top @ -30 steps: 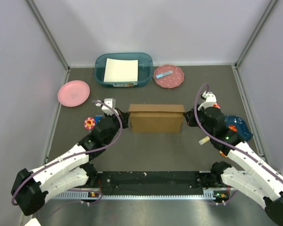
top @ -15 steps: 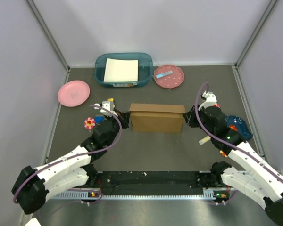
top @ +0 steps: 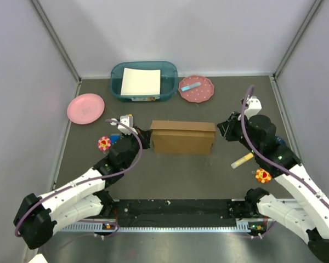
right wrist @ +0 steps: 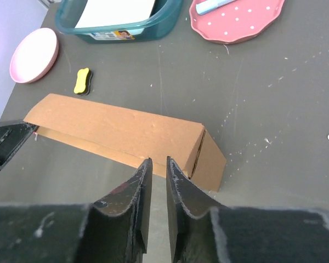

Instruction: Fold the paper box

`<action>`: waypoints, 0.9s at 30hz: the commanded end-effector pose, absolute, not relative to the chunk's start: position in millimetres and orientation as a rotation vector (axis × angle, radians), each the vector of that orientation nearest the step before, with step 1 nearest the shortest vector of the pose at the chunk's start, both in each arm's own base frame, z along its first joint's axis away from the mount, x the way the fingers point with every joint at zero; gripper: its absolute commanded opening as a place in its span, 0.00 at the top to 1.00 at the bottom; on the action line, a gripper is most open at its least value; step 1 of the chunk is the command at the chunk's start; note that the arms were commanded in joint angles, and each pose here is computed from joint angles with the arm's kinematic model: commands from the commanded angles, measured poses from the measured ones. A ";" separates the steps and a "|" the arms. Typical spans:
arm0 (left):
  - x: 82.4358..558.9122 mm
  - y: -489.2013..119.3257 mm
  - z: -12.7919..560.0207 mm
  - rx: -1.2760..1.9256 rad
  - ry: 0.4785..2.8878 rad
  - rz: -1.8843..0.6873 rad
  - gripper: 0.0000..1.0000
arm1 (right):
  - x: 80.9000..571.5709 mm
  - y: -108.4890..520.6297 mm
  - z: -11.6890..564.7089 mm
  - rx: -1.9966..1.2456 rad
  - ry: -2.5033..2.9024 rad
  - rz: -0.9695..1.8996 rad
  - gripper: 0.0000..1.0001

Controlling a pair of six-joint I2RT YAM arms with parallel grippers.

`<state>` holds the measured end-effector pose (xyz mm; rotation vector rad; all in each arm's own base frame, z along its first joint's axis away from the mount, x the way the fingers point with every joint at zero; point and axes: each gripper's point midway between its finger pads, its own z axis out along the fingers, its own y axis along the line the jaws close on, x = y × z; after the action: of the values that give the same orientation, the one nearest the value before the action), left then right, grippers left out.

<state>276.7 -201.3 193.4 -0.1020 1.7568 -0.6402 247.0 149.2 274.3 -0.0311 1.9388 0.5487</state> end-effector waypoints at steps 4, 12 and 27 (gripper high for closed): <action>244.8 -192.2 110.9 0.043 2.070 -0.506 1.00 | 267.4 173.8 250.4 -0.056 1.981 0.581 0.92; 238.5 -185.6 123.7 0.045 2.070 -0.504 0.77 | 260.5 166.1 172.0 -0.015 2.135 0.514 0.97; 243.9 -165.6 204.3 0.021 1.886 -0.476 0.60 | 263.0 161.6 169.4 0.011 2.135 0.485 0.95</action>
<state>244.7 -175.8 196.4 -0.0243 1.8707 -0.5602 275.0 173.2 206.9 0.0175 1.9964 0.5862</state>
